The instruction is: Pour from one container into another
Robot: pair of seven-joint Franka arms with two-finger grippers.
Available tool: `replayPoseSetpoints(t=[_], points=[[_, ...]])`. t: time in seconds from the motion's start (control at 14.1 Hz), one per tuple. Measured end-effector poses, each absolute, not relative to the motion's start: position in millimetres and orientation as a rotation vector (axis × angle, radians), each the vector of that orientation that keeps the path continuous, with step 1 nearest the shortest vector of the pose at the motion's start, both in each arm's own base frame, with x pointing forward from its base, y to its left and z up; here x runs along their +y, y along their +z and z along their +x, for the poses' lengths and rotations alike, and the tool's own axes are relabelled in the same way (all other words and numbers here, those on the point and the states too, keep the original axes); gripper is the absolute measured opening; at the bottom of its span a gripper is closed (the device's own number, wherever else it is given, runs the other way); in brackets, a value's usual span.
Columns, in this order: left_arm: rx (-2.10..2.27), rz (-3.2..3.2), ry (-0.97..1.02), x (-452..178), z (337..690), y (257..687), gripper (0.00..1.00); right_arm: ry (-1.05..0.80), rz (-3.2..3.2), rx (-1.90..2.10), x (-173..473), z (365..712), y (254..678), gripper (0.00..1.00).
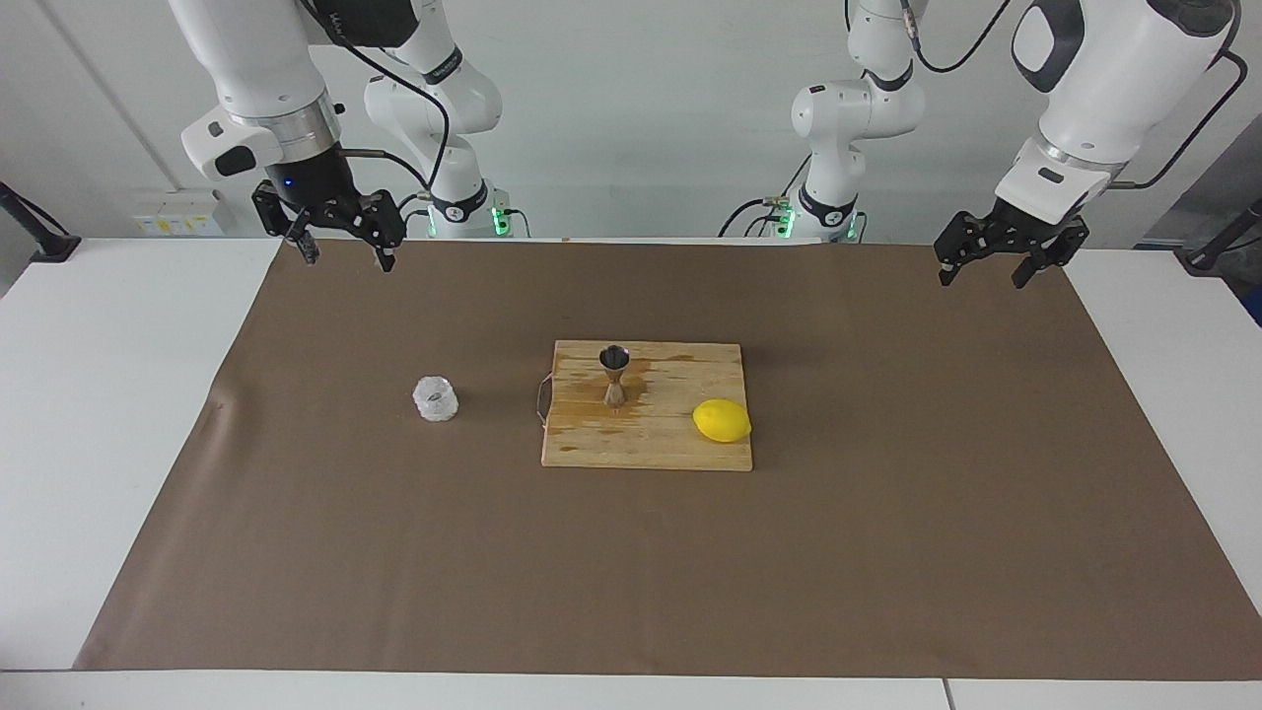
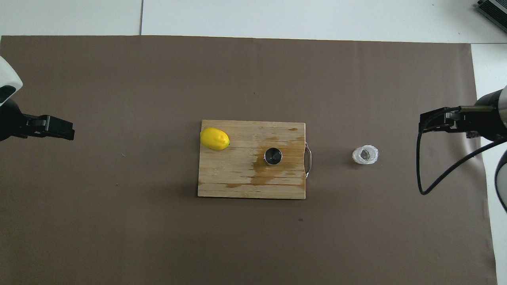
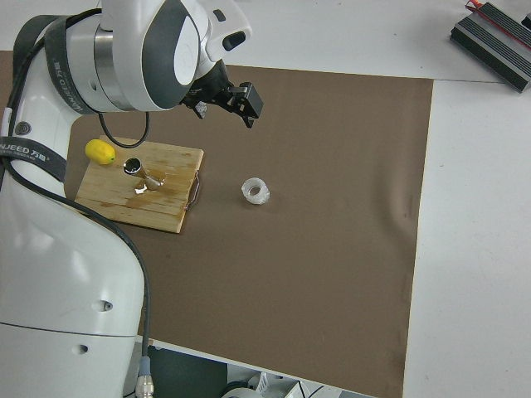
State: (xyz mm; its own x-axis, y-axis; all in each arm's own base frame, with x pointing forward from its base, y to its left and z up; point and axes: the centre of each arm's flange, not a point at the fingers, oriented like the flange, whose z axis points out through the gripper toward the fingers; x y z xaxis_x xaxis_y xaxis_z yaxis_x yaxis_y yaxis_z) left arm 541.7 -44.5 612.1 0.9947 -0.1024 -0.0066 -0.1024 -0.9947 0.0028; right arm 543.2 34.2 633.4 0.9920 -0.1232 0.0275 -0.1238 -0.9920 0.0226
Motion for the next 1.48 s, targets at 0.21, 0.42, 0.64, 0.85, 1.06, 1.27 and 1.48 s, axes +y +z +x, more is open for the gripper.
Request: replayPoseSetpoints(t=[0.21,0.42,0.64,0.85,1.06,1.27,1.48], points=[[-0.161,3.135,-0.011,-45,542,612,1.0,0.022,3.11,-0.194,34,543,630,1.0],[-0.161,3.135,-0.011,-45,542,612,1.0,0.021,3.11,-0.194,34,543,630,1.0],[-0.161,3.135,-0.011,-45,542,612,1.0,0.023,3.11,-0.194,34,543,630,1.0],[-0.161,3.135,-0.011,-45,542,612,1.0,0.023,3.108,-0.221,25,543,630,1.0],[-0.161,3.135,-0.011,-45,542,612,1.0,0.023,3.104,-0.274,6,543,631,1.0],[-0.161,3.135,-0.011,-45,542,612,1.0,-0.002,3.101,-0.299,-9,540,631,1.0],[-0.161,3.135,-0.011,-45,542,612,1.0,-0.02,3.105,-0.302,-29,539,630,1.0]])
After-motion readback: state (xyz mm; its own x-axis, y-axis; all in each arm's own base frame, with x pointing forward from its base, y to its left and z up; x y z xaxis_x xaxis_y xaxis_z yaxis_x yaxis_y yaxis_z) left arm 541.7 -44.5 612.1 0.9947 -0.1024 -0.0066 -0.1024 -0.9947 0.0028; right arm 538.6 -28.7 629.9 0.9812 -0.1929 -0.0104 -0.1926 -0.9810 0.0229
